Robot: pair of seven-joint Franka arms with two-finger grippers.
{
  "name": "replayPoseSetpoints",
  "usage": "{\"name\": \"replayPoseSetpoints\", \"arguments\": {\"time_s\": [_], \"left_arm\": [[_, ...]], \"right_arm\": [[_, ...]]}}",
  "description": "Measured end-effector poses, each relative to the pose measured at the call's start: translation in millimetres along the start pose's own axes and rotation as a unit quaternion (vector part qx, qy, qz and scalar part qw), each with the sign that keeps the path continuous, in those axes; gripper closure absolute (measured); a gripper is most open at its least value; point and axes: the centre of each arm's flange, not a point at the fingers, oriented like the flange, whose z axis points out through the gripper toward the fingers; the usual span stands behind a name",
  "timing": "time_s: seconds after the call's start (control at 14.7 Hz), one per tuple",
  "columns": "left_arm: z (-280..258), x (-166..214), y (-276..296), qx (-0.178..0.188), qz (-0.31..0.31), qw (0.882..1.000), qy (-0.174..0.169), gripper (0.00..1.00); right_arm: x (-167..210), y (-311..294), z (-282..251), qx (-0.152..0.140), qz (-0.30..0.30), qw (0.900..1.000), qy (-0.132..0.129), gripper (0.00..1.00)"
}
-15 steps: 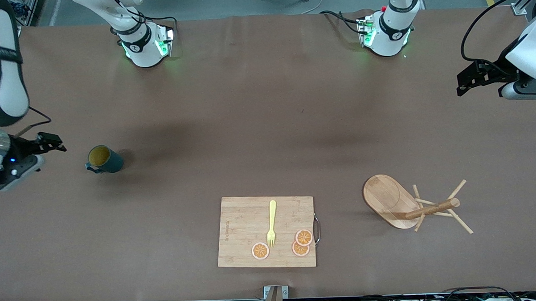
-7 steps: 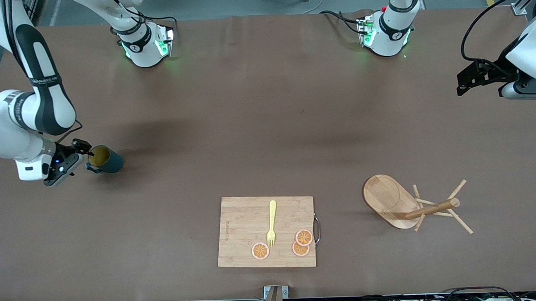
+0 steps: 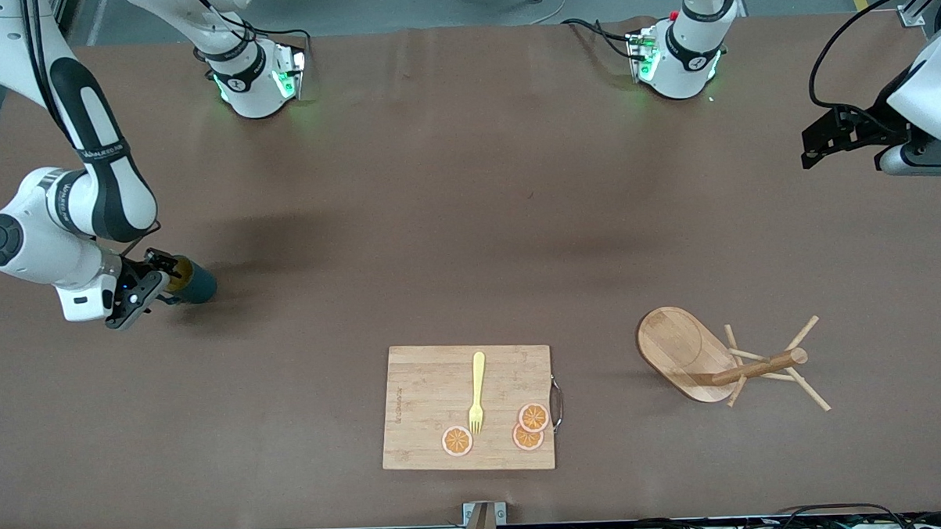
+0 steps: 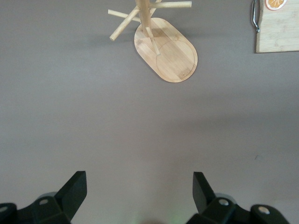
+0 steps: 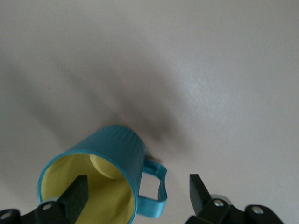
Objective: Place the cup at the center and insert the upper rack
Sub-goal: 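Reach the right gripper down to the teal mug, then close the right gripper on the teal mug's rim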
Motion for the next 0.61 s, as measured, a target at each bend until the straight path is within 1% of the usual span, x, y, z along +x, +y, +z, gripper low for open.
{"name": "replayPoseSetpoints", "arguments": {"time_s": [0.07, 0.34, 0.41, 0.61], "left_arm": [[0, 0, 0, 0.0, 0.0, 1.0, 0.0, 0.0], [0, 0, 0, 0.0, 0.0, 1.0, 0.0, 0.0], [0, 0, 0, 0.0, 0.0, 1.0, 0.0, 0.0], [0, 0, 0, 0.0, 0.0, 1.0, 0.0, 0.0]], "right_arm": [[2, 0, 2, -0.003, -0.008, 1.0, 0.001, 0.06], [2, -1, 16, -0.007, -0.026, 1.0, 0.002, 0.47], [2, -2, 17, -0.007, -0.026, 1.0, 0.001, 0.59], [1, -2, 18, -0.003, -0.019, 1.0, 0.006, 0.89]]}}
